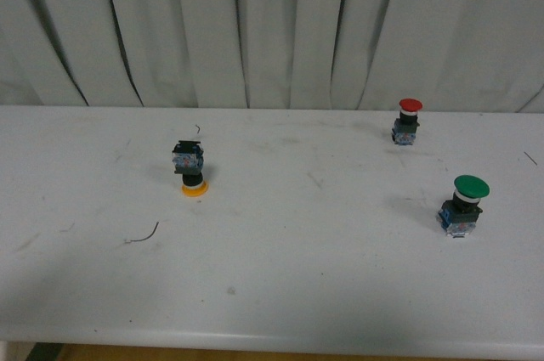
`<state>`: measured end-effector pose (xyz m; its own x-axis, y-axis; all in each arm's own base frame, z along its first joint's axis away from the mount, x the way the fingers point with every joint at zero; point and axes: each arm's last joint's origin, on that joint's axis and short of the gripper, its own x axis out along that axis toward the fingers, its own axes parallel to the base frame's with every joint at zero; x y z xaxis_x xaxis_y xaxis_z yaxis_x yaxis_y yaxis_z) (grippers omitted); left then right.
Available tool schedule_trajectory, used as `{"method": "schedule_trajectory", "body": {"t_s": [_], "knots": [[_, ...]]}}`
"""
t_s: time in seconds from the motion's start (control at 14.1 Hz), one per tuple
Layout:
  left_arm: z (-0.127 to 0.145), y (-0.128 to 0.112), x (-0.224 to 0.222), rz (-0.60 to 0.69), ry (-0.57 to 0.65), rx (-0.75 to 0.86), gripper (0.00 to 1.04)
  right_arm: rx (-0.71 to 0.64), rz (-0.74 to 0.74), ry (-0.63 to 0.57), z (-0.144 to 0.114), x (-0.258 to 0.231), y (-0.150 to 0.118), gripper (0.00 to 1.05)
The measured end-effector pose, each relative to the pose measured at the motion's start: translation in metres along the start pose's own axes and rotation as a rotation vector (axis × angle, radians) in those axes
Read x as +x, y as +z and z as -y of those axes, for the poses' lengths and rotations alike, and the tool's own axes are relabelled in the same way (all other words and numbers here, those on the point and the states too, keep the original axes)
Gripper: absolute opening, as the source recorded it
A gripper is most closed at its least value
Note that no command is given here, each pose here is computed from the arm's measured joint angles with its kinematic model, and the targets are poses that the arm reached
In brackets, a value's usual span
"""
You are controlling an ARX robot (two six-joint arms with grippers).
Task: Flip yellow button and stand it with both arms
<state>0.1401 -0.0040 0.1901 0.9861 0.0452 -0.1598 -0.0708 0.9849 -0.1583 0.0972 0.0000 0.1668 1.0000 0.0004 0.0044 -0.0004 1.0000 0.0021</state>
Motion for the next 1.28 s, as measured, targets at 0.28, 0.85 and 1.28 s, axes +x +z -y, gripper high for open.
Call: {"method": "schedule_trajectory", "body": {"t_s": [0.28,0.85,1.28], "knots": [[0.069,0.019,0.163,-0.199,-0.251,0.034,0.98,0.0,0.0,0.0,0.0,0.0,0.0,0.98],[0.121,-0.02,0.297,-0.556,-0.224,0.181,0.98,0.0,0.0,0.0,0.0,0.0,0.0,0.98],[0.102,-0.028,0.318,-0.589,-0.205,0.27,0.98,0.0,0.0,0.0,0.0,0.0,0.0,0.98]]}}
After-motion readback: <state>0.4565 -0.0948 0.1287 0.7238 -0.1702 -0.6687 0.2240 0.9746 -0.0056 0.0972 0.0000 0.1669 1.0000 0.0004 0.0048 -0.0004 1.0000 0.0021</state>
